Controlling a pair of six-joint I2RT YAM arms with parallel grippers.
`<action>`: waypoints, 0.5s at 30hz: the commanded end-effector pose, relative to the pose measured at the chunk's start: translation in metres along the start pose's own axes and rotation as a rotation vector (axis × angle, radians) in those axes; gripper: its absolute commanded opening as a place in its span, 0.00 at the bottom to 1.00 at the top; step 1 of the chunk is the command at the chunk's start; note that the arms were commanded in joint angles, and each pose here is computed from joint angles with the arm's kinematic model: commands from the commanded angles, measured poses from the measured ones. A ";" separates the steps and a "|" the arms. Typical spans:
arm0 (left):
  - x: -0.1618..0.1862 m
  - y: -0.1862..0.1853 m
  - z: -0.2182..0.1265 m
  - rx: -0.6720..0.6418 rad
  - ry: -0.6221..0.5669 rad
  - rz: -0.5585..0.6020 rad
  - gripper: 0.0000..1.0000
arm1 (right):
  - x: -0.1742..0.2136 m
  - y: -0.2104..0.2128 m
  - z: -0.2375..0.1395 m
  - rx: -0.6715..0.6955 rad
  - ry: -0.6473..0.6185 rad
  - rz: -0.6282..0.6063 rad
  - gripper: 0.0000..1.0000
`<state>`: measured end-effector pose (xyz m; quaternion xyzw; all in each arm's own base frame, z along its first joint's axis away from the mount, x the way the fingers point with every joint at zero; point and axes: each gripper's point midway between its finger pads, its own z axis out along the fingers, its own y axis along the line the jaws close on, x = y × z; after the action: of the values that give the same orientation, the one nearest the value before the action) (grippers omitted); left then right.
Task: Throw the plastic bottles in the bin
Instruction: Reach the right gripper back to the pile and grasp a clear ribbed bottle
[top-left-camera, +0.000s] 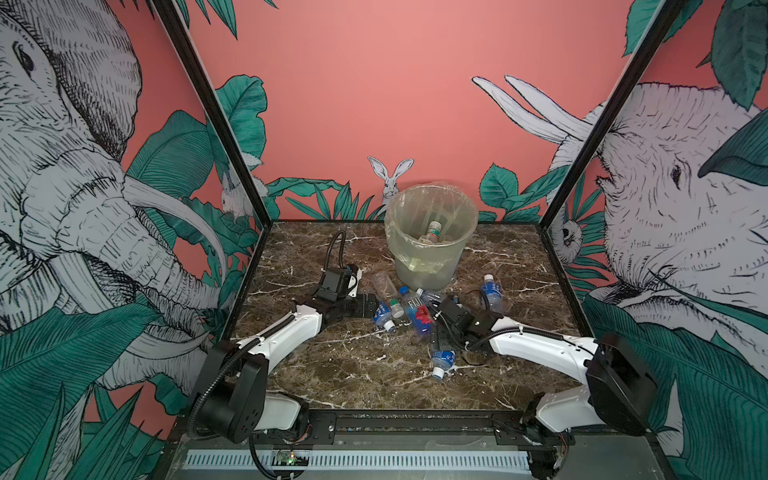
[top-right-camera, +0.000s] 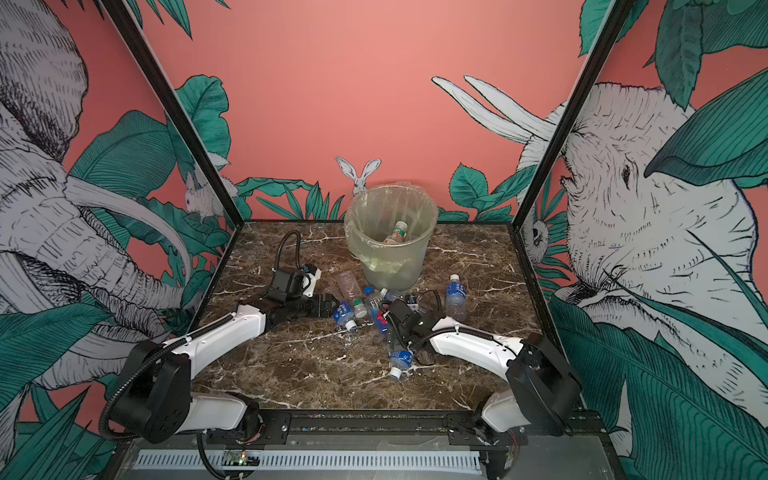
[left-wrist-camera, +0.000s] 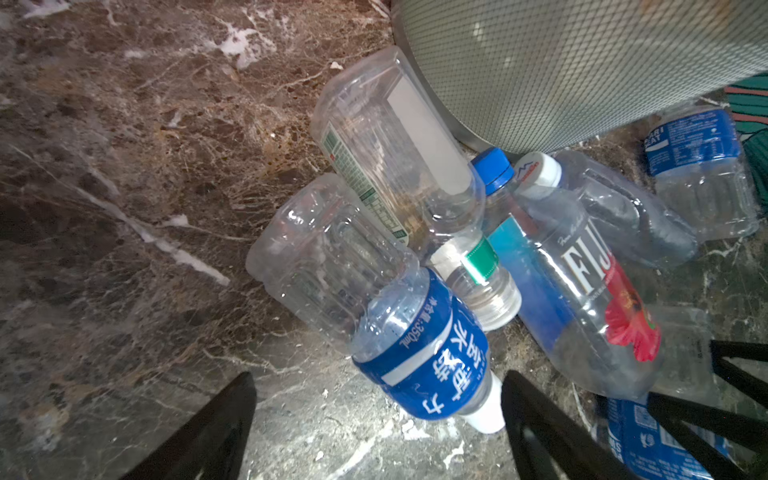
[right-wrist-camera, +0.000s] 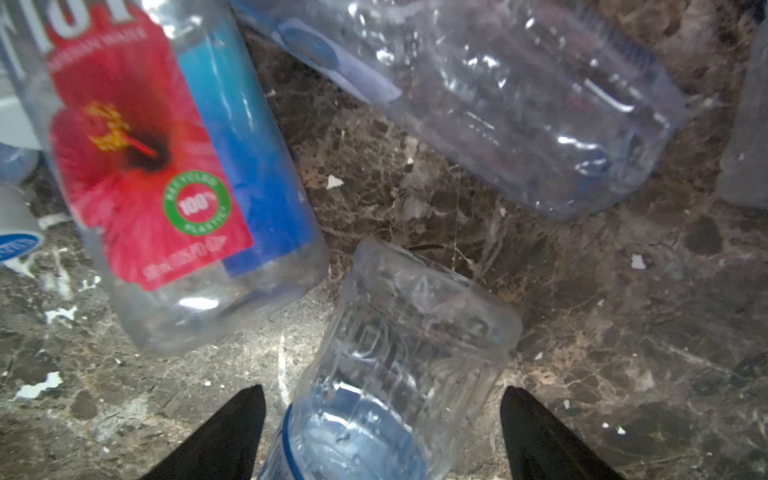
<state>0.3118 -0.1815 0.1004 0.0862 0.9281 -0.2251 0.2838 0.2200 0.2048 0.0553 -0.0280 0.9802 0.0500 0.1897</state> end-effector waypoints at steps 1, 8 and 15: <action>0.003 0.000 0.000 0.013 -0.001 0.012 0.93 | 0.004 -0.002 0.003 0.017 -0.002 0.024 0.90; 0.009 0.003 0.003 0.007 0.012 0.011 0.93 | 0.015 -0.013 0.009 0.060 0.028 -0.005 0.89; 0.010 0.003 0.005 0.009 0.014 0.004 0.93 | 0.021 -0.014 0.020 0.067 0.052 -0.022 0.83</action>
<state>0.3074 -0.1800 0.0926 0.0878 0.9302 -0.2237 0.2776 0.2108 0.1957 0.0357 -0.0311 0.9848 0.0262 0.1691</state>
